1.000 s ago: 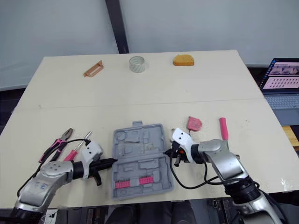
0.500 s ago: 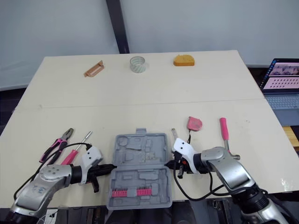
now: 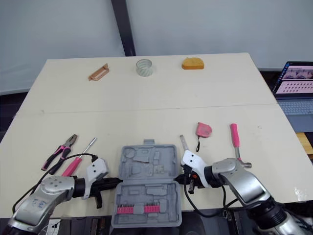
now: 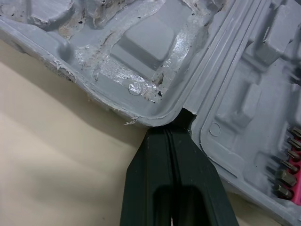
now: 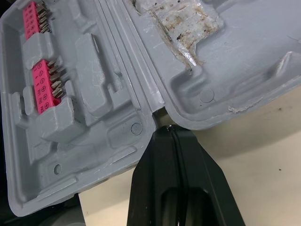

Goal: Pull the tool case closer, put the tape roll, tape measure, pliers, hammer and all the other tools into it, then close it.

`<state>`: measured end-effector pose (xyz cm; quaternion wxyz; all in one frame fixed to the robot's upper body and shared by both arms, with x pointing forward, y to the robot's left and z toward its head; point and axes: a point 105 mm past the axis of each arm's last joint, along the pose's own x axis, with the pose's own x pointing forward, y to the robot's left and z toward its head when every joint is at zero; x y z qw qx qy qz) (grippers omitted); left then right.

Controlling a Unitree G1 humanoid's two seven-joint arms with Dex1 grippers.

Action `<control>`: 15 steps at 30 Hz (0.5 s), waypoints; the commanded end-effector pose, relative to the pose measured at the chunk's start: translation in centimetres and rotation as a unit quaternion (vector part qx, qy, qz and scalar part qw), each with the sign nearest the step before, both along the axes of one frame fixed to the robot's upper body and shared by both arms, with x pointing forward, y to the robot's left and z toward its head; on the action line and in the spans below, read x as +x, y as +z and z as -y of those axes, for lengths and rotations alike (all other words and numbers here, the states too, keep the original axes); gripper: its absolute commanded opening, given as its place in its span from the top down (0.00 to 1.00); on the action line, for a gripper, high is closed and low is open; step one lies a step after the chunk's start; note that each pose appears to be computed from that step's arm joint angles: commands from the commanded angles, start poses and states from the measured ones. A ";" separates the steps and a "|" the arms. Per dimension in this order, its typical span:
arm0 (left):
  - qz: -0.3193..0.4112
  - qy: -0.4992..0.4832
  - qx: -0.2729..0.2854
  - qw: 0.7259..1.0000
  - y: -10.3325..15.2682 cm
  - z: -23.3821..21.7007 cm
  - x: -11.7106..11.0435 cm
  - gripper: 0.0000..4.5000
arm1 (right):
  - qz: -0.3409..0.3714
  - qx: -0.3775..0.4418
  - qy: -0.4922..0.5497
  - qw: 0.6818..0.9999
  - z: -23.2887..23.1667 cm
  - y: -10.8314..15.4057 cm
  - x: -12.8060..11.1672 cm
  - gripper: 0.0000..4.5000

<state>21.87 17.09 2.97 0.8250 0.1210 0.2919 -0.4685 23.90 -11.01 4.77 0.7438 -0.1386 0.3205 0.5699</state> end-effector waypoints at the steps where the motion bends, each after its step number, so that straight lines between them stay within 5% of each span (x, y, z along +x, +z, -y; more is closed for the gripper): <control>1: -0.030 -0.027 -0.003 0.999 -0.9 0.8 -1.5 1.00 | 0.006 0.023 0.033 0.999 -1.1 1.0 -0.7 0.99; 15: -0.035 -0.027 0.000 0.999 -1.1 0.6 -1.8 1.00 | 0.000 0.024 0.038 0.999 -1.1 1.0 -1.1 0.99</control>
